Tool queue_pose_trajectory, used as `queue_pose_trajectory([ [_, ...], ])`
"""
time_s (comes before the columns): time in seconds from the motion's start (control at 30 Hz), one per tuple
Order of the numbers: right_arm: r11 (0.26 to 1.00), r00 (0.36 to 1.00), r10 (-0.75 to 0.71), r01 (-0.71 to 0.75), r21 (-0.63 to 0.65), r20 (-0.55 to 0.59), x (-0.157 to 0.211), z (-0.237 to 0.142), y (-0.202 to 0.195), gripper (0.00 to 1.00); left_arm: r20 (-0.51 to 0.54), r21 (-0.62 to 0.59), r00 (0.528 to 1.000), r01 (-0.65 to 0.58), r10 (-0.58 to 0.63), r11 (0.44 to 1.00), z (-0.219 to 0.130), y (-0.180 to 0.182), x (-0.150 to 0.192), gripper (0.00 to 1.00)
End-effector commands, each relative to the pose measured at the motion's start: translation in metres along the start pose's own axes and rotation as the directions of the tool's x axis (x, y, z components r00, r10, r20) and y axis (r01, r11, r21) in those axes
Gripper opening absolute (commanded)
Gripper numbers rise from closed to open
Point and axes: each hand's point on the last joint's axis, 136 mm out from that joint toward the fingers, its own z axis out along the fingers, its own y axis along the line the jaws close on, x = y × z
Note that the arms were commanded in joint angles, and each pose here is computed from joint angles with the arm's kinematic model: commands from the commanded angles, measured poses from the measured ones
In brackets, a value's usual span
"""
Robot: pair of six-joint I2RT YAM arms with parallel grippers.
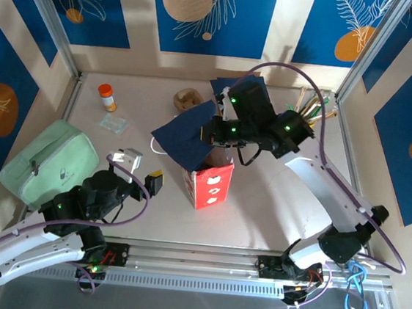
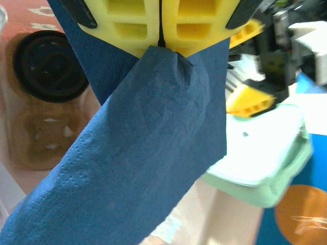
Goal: Pack the takeout coffee
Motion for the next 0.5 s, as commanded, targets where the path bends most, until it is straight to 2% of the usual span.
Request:
queue_pose_trajectory([
  [0.0, 0.992, 0.999, -0.021, 0.024, 0.125, -0.026, 0.004, 0.011, -0.018, 0.04, 0.019, 0.003, 1.000, 0.003, -0.003, 1.000, 0.000, 0.000, -0.004, 0.90],
  [0.47, 0.935, 0.976, -0.012, 0.088, 0.344, -0.217, 0.030, 0.047, -0.053, 0.03, 0.021, -0.006, 1.000, 0.001, -0.001, 1.000, 0.001, 0.002, -0.004, 0.91],
])
